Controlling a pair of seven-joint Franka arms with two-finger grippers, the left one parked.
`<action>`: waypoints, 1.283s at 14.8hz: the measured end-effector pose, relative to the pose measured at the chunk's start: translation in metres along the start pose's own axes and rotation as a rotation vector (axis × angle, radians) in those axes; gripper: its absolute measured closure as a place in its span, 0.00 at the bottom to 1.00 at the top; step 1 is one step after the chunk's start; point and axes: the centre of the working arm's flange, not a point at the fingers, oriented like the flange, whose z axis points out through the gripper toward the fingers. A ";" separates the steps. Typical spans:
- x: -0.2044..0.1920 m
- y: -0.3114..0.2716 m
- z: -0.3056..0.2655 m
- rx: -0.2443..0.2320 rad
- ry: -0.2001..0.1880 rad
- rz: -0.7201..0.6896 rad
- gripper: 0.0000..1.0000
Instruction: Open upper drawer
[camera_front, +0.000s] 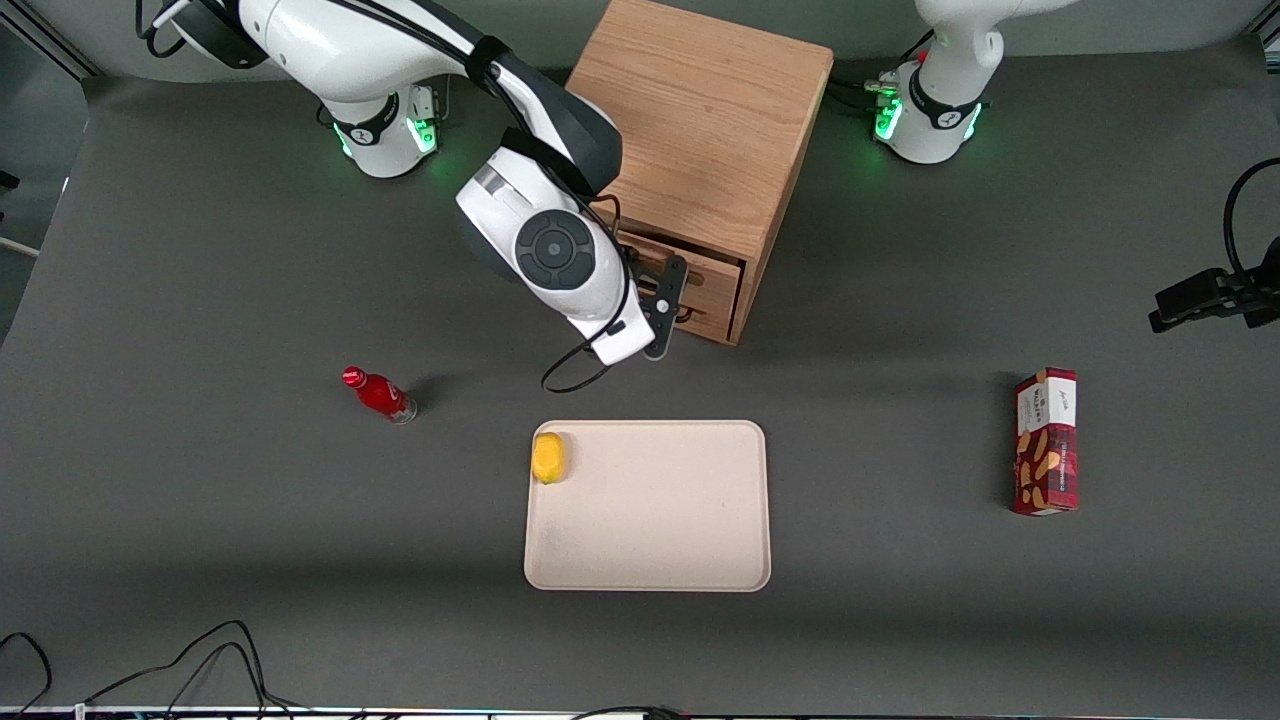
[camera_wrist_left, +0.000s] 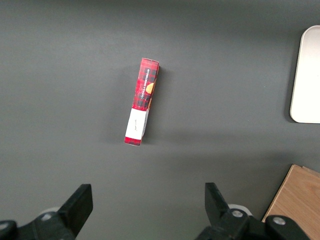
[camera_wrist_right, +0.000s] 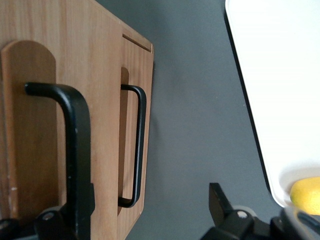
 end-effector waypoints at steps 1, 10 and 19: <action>0.000 0.002 -0.001 -0.001 0.003 -0.004 0.00; 0.001 0.020 -0.006 -0.009 0.021 -0.020 0.00; -0.003 0.037 -0.011 -0.023 0.033 -0.014 0.00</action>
